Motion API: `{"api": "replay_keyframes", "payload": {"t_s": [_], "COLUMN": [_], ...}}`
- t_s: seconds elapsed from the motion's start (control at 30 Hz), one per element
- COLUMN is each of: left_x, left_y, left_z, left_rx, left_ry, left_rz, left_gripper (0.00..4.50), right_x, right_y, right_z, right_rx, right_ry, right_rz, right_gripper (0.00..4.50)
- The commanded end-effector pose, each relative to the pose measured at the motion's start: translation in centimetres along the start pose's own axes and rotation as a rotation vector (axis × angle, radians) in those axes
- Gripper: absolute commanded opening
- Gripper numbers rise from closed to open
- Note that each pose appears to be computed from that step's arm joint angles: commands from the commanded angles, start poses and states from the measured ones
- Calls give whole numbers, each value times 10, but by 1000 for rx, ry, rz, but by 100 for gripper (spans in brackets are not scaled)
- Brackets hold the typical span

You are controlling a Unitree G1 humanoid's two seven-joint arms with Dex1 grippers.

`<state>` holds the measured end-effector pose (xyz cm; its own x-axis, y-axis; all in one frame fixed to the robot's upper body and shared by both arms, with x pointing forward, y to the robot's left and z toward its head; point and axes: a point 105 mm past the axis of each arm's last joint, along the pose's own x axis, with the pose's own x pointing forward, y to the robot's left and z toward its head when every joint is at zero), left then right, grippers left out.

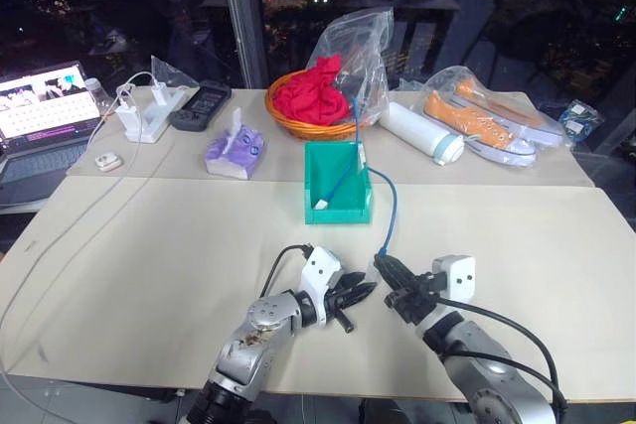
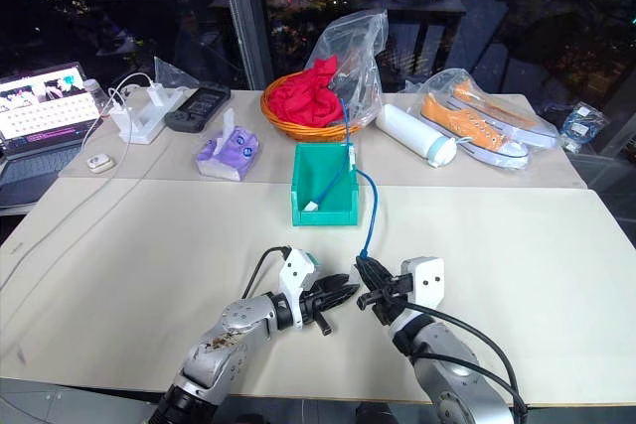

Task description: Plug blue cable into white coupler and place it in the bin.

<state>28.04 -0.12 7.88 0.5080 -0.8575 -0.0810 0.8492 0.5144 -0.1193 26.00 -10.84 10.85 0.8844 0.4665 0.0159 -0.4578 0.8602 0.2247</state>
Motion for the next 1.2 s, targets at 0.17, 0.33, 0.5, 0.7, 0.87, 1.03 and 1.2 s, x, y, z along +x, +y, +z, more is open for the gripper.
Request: {"api": "replay_keyframes", "payload": {"t_s": [0.17,0.33,0.5,0.7,0.87,1.03,1.2], "left_x": [-22,-23,-22,-24,-35,-61,-76], "left_y": [7,11,11,9,14,23,28], "left_z": [93,98,101,102,96,72,62], "left_rx": [243,250,252,223,207,181,198], "left_ry": [-277,-283,-299,-303,-274,-179,-140], "left_rz": [13,7,1,-25,-9,39,107], "left_gripper": [59,59,109,338,338,338,338], "right_x": [-13,-6,0,3,9,29,82], "right_y": [28,32,26,18,10,17,4], "right_z": [23,37,35,33,49,96,122], "right_rx": [-10,-32,-40,-27,-29,39,92], "right_ry": [-20,-45,-28,-23,-71,-157,-110], "right_rz": [74,88,77,46,29,139,157], "right_gripper": [0,0,0,0,0,0,0]}}
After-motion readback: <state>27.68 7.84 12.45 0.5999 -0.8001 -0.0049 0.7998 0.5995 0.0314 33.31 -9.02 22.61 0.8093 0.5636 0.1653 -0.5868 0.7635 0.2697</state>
